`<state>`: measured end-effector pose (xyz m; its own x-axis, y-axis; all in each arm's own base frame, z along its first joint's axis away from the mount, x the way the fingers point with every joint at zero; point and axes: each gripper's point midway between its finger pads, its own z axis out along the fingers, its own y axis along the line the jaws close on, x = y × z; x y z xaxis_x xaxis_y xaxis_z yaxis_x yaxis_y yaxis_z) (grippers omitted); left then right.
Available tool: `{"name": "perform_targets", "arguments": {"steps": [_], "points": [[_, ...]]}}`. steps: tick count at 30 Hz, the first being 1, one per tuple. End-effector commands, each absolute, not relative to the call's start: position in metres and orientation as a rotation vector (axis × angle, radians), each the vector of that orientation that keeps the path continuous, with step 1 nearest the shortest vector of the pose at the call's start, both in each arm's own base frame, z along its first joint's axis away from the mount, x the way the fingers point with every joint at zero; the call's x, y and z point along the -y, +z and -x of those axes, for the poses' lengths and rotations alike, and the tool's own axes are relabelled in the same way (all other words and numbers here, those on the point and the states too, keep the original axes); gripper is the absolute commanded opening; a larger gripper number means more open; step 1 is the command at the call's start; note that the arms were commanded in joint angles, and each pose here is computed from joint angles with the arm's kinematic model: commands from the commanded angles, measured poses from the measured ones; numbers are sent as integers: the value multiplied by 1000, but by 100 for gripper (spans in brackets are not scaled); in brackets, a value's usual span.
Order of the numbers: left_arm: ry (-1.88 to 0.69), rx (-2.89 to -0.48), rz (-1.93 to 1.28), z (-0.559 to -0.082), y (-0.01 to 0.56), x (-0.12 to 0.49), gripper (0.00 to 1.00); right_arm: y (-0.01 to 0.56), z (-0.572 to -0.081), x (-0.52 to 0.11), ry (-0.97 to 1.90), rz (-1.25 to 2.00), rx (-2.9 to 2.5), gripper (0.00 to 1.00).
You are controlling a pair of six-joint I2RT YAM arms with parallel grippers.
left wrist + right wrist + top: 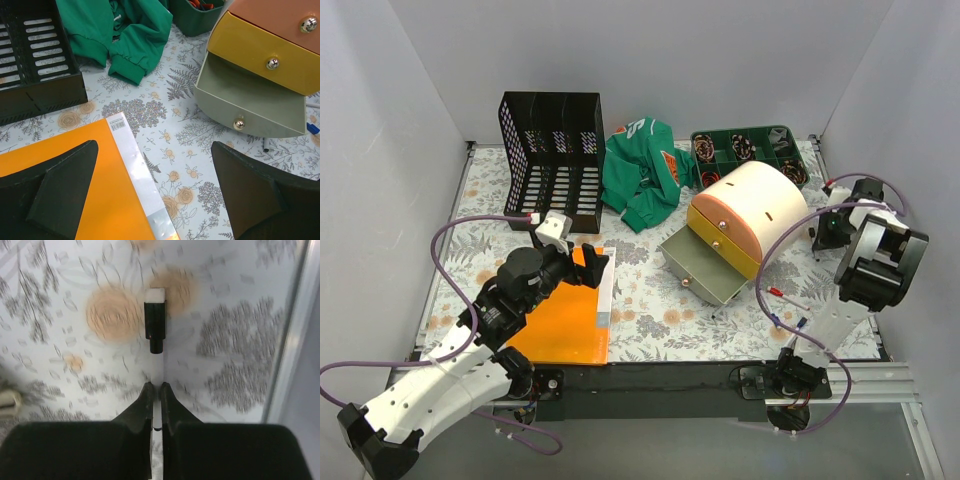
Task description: Organize the desk
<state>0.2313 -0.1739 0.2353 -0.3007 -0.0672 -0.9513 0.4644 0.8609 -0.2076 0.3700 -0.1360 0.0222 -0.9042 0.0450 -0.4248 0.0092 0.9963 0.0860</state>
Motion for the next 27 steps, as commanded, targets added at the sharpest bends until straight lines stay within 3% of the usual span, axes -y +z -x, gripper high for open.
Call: {"name": "perform_targets", "arguments": {"steps": [1, 9, 15, 20, 27], "points": [[-527, -1792, -297, -232, 238, 170, 98, 64, -350, 153, -46, -18, -2619, 1], [-521, -1798, -293, -233, 236, 169, 98, 225, -350, 159, -304, 68, -2212, 1], [-506, -1797, -283, -234, 237, 167, 98, 329, -344, 67, -23, 323, -1960, 1], [-488, -1801, -272, -236, 235, 164, 98, 346, -322, -52, 254, 662, -1845, 1], [-461, -1813, -266, -239, 231, 162, 98, 296, -276, -139, 531, 1015, -1822, 1]]}}
